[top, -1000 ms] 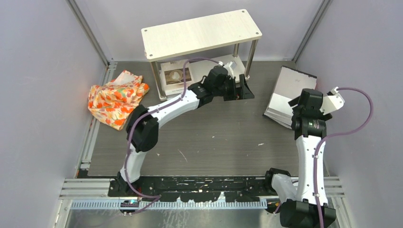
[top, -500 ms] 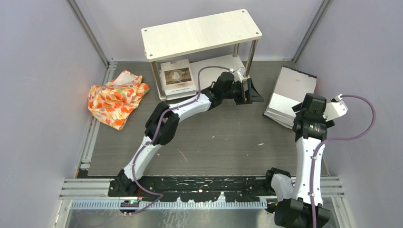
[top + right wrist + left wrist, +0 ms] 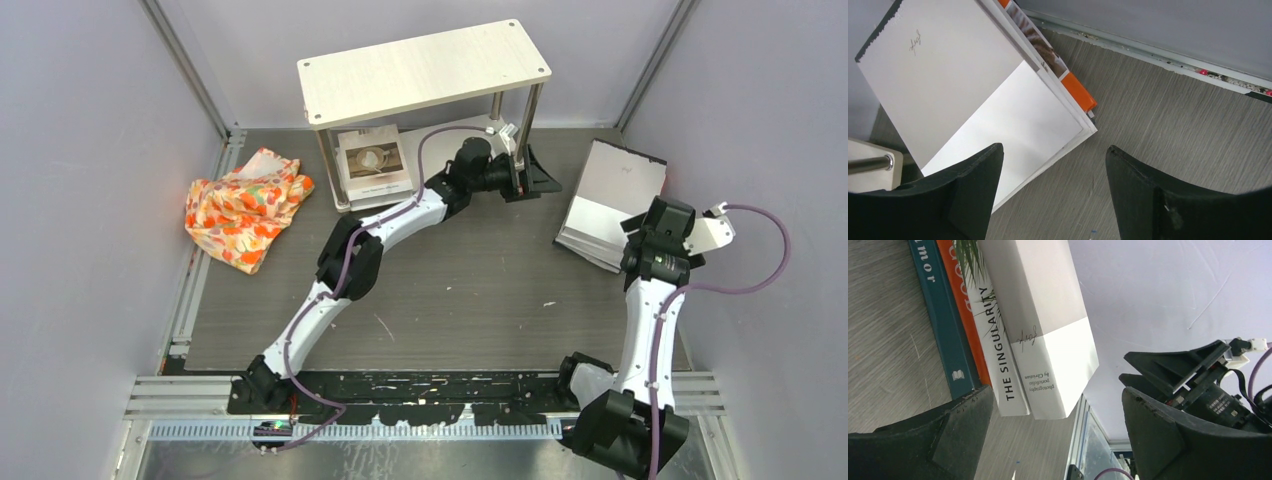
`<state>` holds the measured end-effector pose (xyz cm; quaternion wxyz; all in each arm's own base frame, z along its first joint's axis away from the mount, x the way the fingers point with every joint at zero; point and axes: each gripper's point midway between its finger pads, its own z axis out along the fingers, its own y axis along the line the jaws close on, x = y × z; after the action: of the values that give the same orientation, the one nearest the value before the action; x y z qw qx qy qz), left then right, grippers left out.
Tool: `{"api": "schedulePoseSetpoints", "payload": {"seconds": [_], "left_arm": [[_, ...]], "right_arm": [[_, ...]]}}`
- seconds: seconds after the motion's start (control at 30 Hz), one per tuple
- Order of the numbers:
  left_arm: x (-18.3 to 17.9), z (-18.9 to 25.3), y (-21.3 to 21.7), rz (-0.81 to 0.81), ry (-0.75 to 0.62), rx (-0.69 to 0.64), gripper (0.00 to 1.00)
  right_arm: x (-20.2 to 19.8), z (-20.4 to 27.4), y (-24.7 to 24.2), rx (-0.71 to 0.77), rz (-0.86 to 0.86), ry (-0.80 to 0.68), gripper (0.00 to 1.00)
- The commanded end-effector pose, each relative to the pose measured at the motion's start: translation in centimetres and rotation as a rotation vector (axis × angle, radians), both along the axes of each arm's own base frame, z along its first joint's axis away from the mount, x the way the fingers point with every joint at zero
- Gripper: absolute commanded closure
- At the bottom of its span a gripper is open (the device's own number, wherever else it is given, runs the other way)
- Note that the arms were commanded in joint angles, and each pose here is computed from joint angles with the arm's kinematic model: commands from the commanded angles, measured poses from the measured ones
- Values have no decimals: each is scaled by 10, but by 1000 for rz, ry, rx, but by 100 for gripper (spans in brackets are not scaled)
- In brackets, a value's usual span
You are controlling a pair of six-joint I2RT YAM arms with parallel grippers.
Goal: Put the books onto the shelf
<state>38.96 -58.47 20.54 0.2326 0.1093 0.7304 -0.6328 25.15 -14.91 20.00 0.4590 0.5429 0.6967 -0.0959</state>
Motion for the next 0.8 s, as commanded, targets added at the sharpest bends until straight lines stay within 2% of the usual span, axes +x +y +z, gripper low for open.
{"api": "schedulePoseSetpoints", "payload": {"seconds": [0.0,0.43,0.77], "left_arm": [[-2,28,-5,-40,-52,-85,0],[0,36,-13,-61,-76,-143,0],[-12,40,-18,-103,-80,-158,0]], "right_arm": [[13,4,-12,8,3,-65,20],[26,-18,-26,60,23,-84,20],[36,-38,-24,121,24,-139,20]]}}
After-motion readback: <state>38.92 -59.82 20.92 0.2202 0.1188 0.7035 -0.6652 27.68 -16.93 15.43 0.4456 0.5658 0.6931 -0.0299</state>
